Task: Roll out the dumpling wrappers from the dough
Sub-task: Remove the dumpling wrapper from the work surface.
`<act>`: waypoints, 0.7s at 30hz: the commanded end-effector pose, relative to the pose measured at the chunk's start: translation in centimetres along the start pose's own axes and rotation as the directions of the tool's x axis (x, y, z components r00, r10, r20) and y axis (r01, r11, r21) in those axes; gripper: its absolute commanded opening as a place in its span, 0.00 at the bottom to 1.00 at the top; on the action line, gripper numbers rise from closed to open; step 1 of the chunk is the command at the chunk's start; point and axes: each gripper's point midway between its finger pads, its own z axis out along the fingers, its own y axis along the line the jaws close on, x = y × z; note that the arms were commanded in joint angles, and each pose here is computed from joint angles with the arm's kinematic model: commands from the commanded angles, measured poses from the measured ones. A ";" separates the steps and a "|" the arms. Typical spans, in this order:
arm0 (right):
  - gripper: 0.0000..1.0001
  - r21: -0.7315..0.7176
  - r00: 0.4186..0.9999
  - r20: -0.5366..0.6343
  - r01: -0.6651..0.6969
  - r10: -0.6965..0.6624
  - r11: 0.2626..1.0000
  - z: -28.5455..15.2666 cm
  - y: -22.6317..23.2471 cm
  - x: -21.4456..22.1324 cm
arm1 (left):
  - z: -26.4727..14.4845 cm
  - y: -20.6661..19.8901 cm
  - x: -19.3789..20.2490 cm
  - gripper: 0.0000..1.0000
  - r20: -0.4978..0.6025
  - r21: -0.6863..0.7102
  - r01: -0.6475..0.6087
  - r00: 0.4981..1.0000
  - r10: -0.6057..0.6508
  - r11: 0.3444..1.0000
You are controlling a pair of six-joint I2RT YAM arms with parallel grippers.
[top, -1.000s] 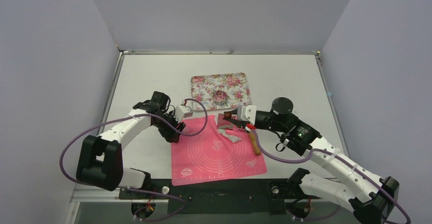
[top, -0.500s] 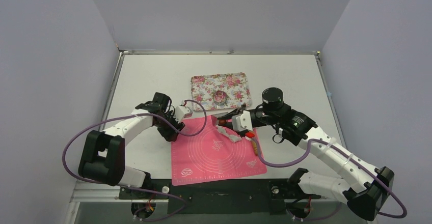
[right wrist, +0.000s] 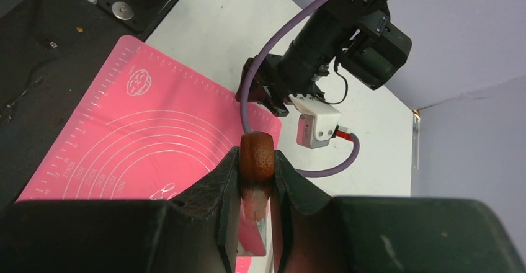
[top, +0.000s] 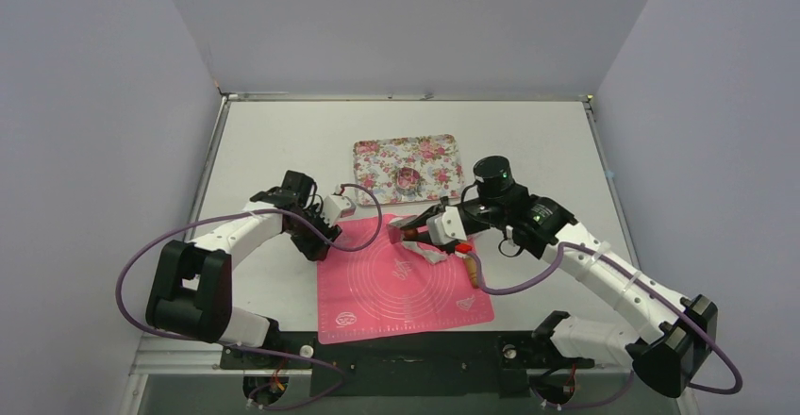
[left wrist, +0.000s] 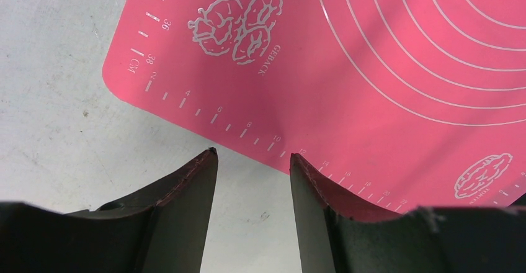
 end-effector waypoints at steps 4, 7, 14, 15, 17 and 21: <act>0.00 -0.033 0.993 0.039 0.113 -0.112 0.993 0.2 -1.6 -1.2 | -0.1 0.4 -0.8 0.45 0.029 -0.002 -0.014 0.999 0.014 1.000; 0.00 -0.051 0.992 0.041 0.125 -0.123 0.991 0.3 -1.5 -1.3 | 0.0 0.4 -0.7 0.45 0.029 -0.002 -0.016 0.999 0.016 1.000; 0.00 -0.072 0.994 -0.048 0.094 -0.097 0.993 0.2 -0.3 1.0 | 0.0 0.4 -0.4 0.45 0.029 -0.004 -0.015 0.999 0.016 1.000; 0.00 -0.084 0.995 -0.068 0.063 -0.069 0.994 0.3 0.7 2.0 | 0.0 0.3 -0.4 0.45 0.029 -0.004 -0.017 0.999 0.017 1.000; 0.00 -0.088 0.994 -0.112 0.005 -0.015 0.996 0.3 2.3 3.4 | -0.1 0.3 -0.4 0.45 0.029 -0.004 -0.021 0.999 0.021 1.000; 0.00 0.022 0.981 -0.164 -0.098 0.100 0.995 0.5 3.8 6.0 | -0.2 0.4 -0.6 0.45 0.035 -0.010 -0.033 0.999 0.033 0.999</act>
